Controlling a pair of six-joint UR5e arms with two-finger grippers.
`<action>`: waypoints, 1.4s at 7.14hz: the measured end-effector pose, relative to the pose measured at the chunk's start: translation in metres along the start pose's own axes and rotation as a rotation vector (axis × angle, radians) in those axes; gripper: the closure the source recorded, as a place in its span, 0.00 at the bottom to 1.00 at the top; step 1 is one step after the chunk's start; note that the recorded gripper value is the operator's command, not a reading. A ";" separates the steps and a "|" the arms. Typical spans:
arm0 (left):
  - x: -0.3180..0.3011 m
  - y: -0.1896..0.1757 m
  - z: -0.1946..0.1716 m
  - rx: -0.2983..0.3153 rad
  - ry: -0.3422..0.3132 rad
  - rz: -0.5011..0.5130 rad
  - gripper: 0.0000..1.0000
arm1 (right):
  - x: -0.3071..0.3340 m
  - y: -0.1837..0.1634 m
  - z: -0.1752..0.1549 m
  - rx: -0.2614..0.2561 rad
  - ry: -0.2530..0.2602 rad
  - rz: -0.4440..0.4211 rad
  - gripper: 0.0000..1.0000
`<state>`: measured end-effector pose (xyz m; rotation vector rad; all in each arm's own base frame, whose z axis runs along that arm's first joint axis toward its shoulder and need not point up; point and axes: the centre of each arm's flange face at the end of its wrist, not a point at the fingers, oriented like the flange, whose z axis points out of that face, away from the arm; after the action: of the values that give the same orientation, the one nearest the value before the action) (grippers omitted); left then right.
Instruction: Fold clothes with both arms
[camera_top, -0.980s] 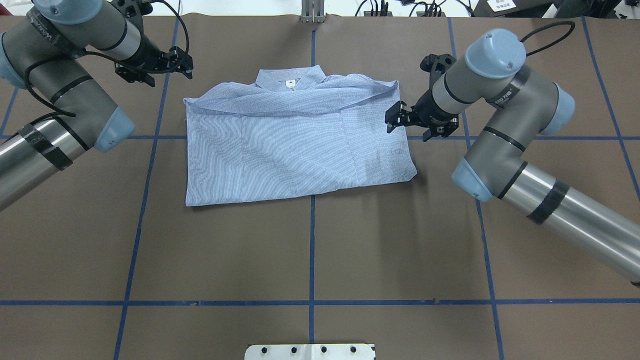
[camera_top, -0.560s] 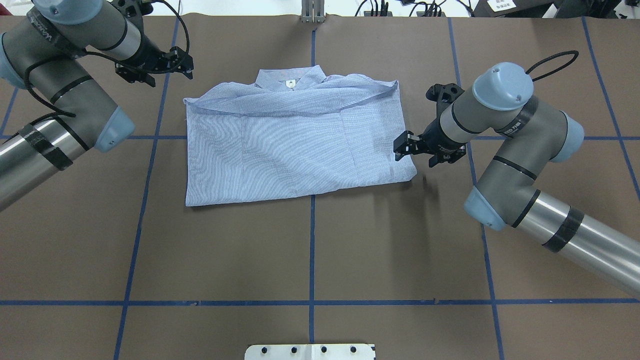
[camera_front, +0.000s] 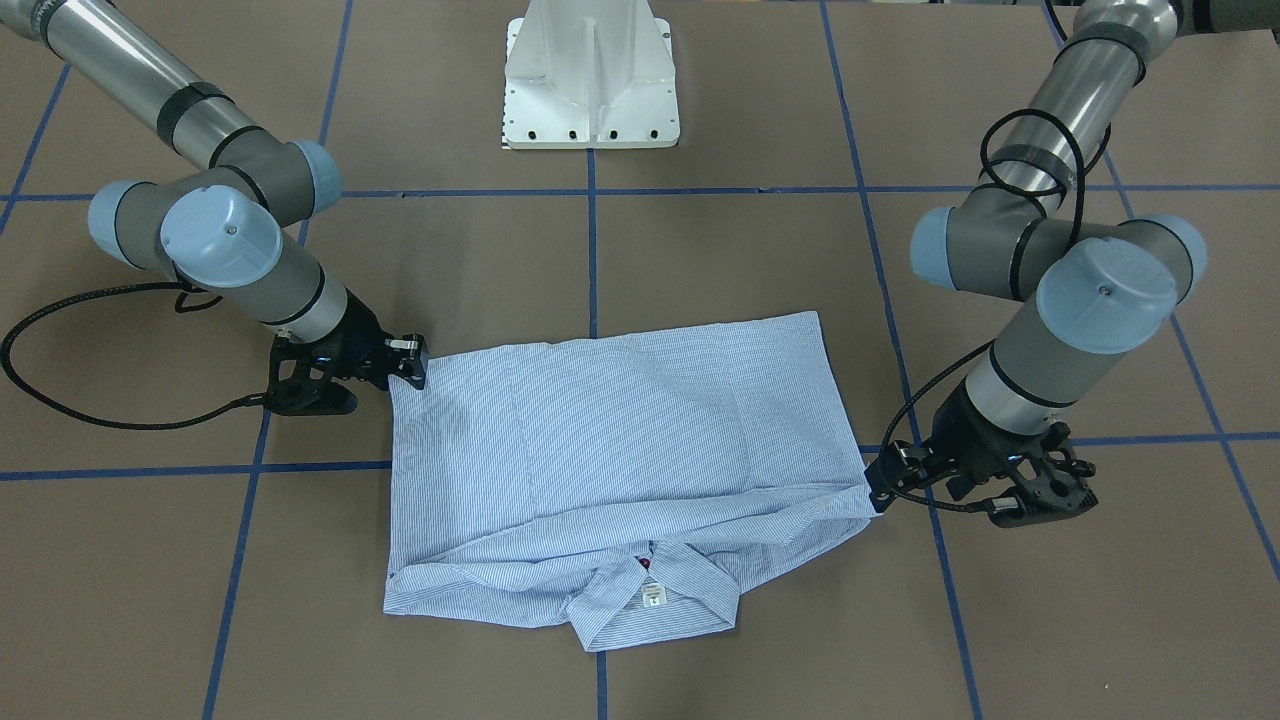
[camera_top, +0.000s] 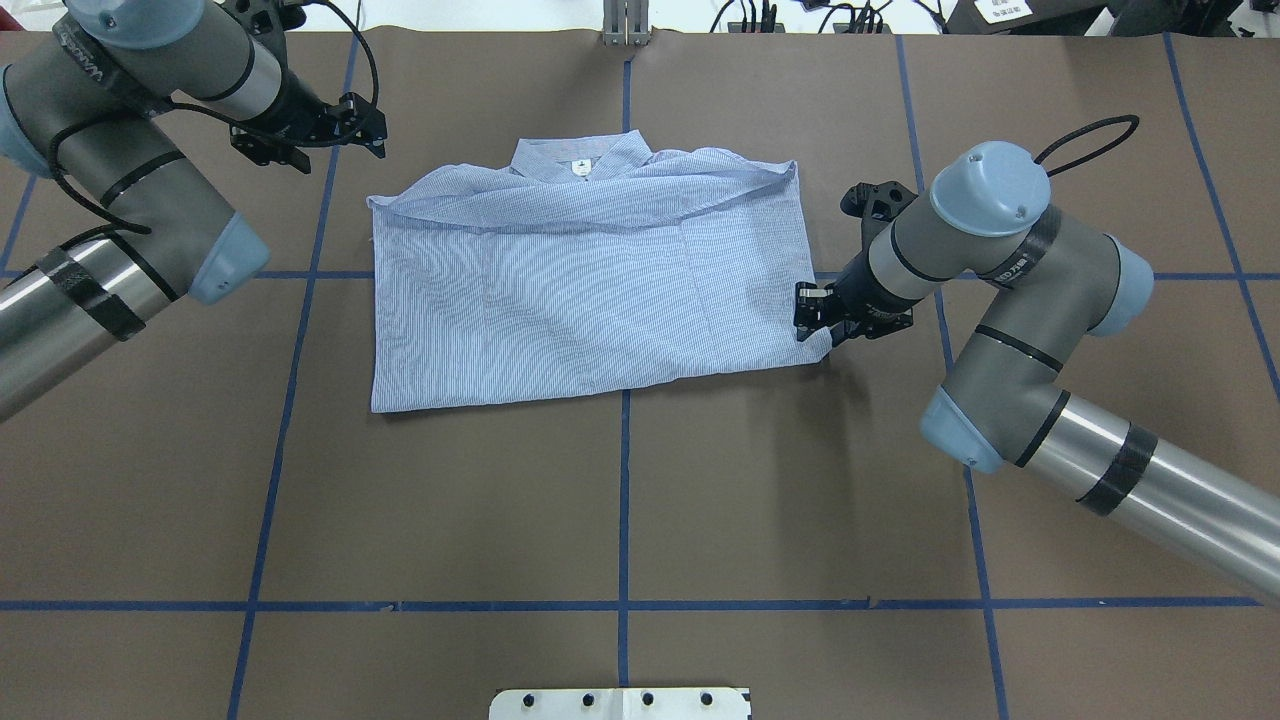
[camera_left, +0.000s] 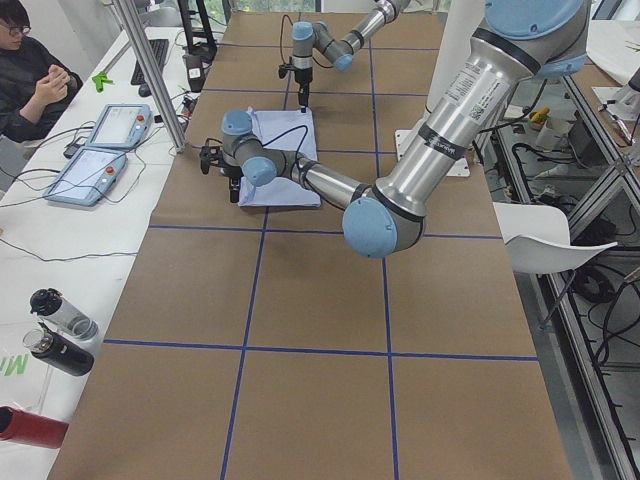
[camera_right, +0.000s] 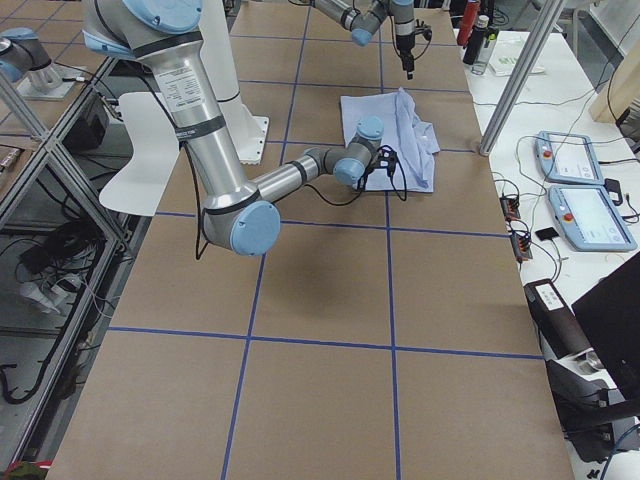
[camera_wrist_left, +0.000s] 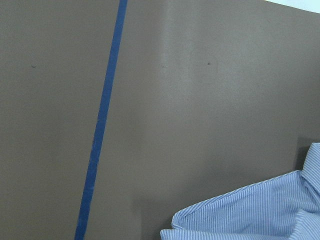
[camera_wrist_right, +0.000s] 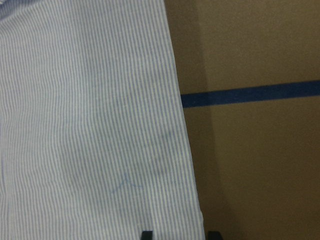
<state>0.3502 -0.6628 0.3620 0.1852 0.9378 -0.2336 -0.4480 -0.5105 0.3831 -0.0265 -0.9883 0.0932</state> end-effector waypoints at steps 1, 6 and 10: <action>0.000 0.000 0.000 0.000 -0.001 0.000 0.01 | 0.000 0.000 0.000 0.002 0.000 -0.001 1.00; -0.001 -0.002 -0.004 0.005 0.000 -0.004 0.01 | 0.072 0.095 -0.083 -0.124 -0.090 -0.024 1.00; 0.006 0.002 -0.016 0.018 0.021 0.004 0.01 | 0.078 0.252 -0.101 -0.468 -0.063 0.119 1.00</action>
<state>0.3419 -0.6578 0.3478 0.2066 0.9567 -0.2372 -0.3380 -0.2501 0.3764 -0.5146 -1.0537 -0.0306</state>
